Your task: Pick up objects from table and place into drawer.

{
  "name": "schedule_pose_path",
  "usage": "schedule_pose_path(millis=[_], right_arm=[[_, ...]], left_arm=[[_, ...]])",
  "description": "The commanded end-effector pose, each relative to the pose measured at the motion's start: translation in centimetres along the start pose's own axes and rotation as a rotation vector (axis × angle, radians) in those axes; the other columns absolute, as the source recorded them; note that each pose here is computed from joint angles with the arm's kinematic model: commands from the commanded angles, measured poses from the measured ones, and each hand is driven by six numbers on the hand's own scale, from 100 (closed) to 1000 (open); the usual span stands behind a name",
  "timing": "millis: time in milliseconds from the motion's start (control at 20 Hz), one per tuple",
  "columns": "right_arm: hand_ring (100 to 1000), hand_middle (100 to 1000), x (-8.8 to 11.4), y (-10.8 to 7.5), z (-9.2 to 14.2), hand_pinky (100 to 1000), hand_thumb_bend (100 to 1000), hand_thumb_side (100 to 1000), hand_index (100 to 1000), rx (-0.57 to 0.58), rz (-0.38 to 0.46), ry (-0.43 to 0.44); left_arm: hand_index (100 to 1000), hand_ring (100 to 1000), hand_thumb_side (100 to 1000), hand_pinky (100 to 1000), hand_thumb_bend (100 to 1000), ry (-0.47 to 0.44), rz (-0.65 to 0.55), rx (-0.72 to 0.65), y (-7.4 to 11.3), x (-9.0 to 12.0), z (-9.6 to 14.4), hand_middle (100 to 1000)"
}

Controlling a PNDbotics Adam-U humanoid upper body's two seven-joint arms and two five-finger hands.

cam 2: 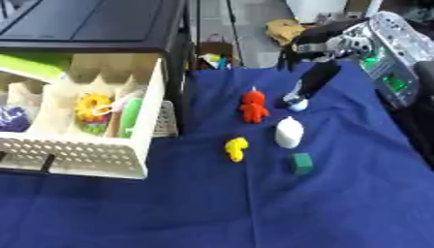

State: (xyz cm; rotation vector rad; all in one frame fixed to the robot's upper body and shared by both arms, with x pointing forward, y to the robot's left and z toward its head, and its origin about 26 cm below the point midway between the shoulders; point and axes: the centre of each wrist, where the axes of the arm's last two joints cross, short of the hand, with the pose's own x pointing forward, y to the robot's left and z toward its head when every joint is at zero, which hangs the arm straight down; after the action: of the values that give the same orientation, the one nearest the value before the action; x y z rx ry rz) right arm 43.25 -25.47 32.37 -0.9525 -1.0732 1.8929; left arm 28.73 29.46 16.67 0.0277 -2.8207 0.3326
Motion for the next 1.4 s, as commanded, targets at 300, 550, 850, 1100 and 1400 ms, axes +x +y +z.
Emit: schedule_pose_path(millis=[300, 550, 850, 1100, 1400], right_arm=[[827, 690, -0.6, 0.1, 1.7, 761, 618, 611, 853, 0.014, 0.011, 0.064], [828, 692, -0.3, 0.9, 2.0, 756, 549, 601, 847, 0.026, 0.006, 0.075], [835, 682, 0.0, 1.6, 2.2, 752, 531, 445, 850, 0.033, -0.021, 0.08], [828, 646, 0.0, 2.3, 1.8, 747, 564, 409, 839, 0.057, -0.032, 0.087], [828, 652, 0.1, 2.9, 1.4, 747, 610, 429, 839, 0.076, -0.035, 0.094]], left_arm=[[815, 713, 1000, 515, 414, -0.022, 0.008, -0.014, -0.2, 0.2, -0.6, 726], [815, 713, 1000, 514, 413, -0.023, 0.009, -0.013, -0.3, 0.2, -0.6, 725], [817, 712, 1000, 512, 414, -0.024, 0.012, -0.012, -0.3, 0.2, -0.6, 726], [817, 712, 1000, 510, 412, -0.024, 0.014, -0.012, -0.4, 0.2, -0.7, 725], [817, 711, 1000, 505, 411, -0.024, 0.014, -0.01, -0.4, 0.2, -0.7, 725]])
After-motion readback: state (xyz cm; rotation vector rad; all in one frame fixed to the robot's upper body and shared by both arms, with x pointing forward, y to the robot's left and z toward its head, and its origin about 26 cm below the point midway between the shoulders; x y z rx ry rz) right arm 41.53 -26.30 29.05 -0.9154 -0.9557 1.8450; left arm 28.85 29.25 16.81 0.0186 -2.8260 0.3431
